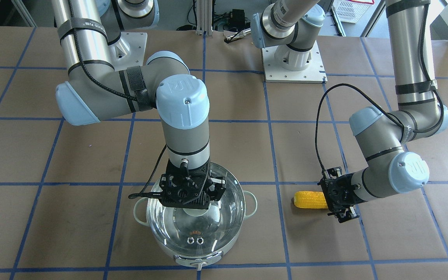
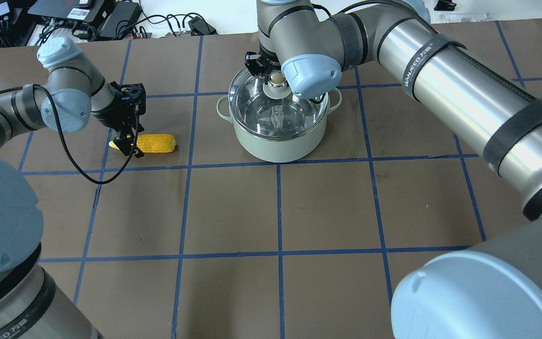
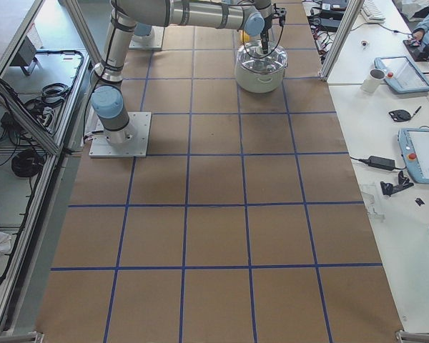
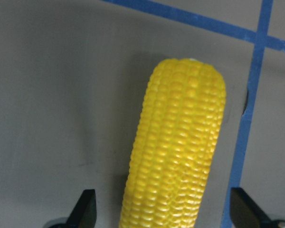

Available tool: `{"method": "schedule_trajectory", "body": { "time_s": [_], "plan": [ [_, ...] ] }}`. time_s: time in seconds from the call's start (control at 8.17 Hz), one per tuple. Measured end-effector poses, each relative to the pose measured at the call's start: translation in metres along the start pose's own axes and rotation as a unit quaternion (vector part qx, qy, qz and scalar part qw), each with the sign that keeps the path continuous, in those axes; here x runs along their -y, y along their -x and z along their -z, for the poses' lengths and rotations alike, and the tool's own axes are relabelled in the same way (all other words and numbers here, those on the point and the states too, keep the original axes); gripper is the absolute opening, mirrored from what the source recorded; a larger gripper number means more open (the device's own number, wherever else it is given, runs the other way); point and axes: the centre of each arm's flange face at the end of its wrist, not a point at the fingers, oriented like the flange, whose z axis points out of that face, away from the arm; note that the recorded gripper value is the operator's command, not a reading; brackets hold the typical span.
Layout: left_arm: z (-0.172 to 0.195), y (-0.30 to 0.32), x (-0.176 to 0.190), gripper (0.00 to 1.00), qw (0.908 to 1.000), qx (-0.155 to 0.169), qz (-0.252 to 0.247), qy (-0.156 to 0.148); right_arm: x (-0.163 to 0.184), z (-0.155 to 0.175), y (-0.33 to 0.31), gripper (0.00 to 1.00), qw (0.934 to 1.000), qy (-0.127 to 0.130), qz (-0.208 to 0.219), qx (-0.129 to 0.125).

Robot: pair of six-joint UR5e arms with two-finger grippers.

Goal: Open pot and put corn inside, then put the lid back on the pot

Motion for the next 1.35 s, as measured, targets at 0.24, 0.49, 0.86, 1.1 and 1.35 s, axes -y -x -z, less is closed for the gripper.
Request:
{"method": "schedule_trajectory", "body": {
  "time_s": [0.24,0.49,0.86,1.1,1.35],
  "plan": [
    [-0.004,0.003,-0.001,0.0,1.0,0.003,0.001,0.002,0.003,0.03,-0.006,0.27,0.9999,-0.01,0.004,0.003],
    [0.0,0.002,-0.001,0.0,1.0,0.006,0.001,0.007,0.0,0.074,-0.03,0.24,0.9999,0.001,0.015,-0.001],
    [0.042,-0.01,0.019,0.0,0.9988,0.037,-0.01,0.031,-0.009,0.138,-0.12,0.22,0.999,0.037,0.024,0.002],
    [0.101,-0.041,0.067,0.0,0.9944,0.09,-0.036,0.041,-0.026,0.164,-0.162,0.21,0.9977,0.054,0.042,-0.001],
    [0.144,-0.087,0.14,0.0,0.9892,0.14,-0.034,0.03,-0.04,0.187,-0.188,0.21,0.9963,0.069,0.052,-0.006]
  ]
}}
